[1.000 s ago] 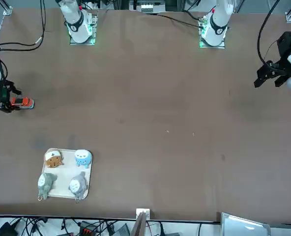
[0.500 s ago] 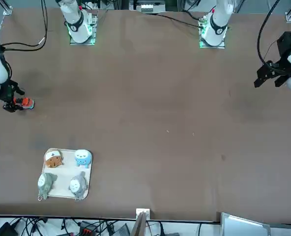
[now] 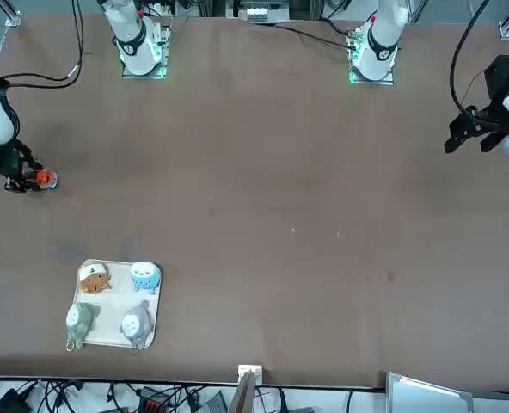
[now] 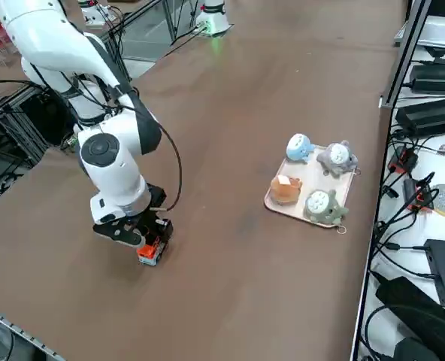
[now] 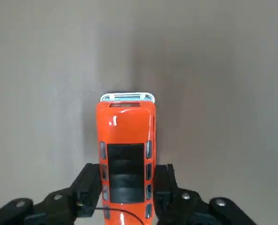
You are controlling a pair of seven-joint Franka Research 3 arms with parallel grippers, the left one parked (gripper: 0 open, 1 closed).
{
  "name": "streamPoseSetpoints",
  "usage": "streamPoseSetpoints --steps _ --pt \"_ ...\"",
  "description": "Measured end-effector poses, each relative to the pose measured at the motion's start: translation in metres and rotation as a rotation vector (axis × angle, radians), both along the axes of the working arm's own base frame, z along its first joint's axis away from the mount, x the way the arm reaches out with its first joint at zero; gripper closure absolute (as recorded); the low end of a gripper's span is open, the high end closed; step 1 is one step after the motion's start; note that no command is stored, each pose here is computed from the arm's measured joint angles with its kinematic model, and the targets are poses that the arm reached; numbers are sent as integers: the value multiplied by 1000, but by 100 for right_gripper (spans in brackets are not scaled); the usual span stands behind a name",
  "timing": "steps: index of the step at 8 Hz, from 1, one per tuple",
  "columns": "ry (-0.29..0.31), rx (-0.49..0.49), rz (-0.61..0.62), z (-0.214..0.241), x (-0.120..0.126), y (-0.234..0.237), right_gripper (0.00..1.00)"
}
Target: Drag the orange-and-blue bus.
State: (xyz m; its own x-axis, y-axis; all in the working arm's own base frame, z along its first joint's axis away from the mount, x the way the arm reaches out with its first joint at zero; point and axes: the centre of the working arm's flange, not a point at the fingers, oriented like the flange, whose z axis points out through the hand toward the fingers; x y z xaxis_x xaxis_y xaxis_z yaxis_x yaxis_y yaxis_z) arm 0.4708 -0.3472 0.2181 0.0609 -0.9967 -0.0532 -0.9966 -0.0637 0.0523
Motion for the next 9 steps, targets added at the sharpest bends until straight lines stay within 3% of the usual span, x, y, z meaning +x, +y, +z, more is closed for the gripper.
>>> streamPoseSetpoints --steps 5,9 --pt "8 8 -14 -1 2 5 41" --pt "58 38 -73 -2 21 60 41"
